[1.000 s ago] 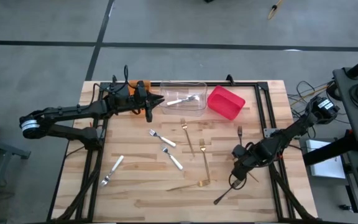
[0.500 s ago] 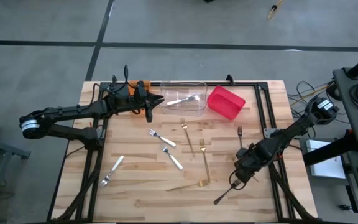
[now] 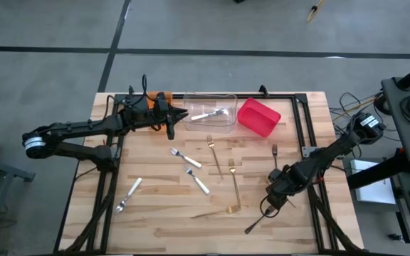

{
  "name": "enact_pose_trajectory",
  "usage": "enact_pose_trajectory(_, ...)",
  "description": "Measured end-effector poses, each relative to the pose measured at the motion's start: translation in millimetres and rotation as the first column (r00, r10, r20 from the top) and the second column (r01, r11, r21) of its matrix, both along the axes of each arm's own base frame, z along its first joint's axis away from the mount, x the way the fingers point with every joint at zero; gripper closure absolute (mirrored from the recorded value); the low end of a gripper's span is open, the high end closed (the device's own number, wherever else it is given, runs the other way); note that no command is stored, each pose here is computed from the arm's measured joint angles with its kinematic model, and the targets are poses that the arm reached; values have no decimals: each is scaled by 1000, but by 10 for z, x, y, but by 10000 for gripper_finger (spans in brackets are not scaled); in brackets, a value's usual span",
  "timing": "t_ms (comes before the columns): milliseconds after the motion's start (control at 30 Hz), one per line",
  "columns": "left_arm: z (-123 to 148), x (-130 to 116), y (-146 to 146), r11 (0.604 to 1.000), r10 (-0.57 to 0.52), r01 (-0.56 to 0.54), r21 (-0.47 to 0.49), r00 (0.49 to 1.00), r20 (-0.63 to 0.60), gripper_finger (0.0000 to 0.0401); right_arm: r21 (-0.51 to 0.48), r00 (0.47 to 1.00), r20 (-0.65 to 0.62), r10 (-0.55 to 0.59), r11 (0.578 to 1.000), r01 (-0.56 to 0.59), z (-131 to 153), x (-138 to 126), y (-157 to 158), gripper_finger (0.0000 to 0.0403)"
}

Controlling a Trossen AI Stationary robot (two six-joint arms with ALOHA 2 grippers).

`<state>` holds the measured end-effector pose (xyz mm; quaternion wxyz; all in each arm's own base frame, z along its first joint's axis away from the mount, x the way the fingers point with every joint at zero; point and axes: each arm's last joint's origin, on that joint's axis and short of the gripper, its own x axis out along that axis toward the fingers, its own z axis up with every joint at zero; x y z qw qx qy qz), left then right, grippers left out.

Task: Sort silverware by color (type)
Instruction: Put the gold fork into the red bin

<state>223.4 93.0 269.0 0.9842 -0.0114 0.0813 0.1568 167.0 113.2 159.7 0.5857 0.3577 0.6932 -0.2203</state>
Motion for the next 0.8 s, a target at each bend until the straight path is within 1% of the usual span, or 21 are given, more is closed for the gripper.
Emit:
enact_pose_trajectory(133,0,0,0,1000,0,0,0,1000,0,349,-13,1000,-16,7,1000,-7,-52,16,9,172)
enact_pose_trajectory(300,0,0,0,1000,0,0,0,1000,0,349,-36,998,-50,38,999,-39,-169,53,32,169)
enact_pose_trajectory(533,0,0,0,1000,0,0,0,1000,0,349,-53,992,-89,94,994,-99,-335,110,66,201)
enact_pose_trajectory(667,0,0,0,1000,0,0,0,1000,0,349,-71,989,-88,117,990,-123,-347,148,86,227)
enact_pose_trajectory(800,0,0,0,1000,0,0,0,1000,0,349,-102,992,-63,113,988,-119,-338,166,88,259)
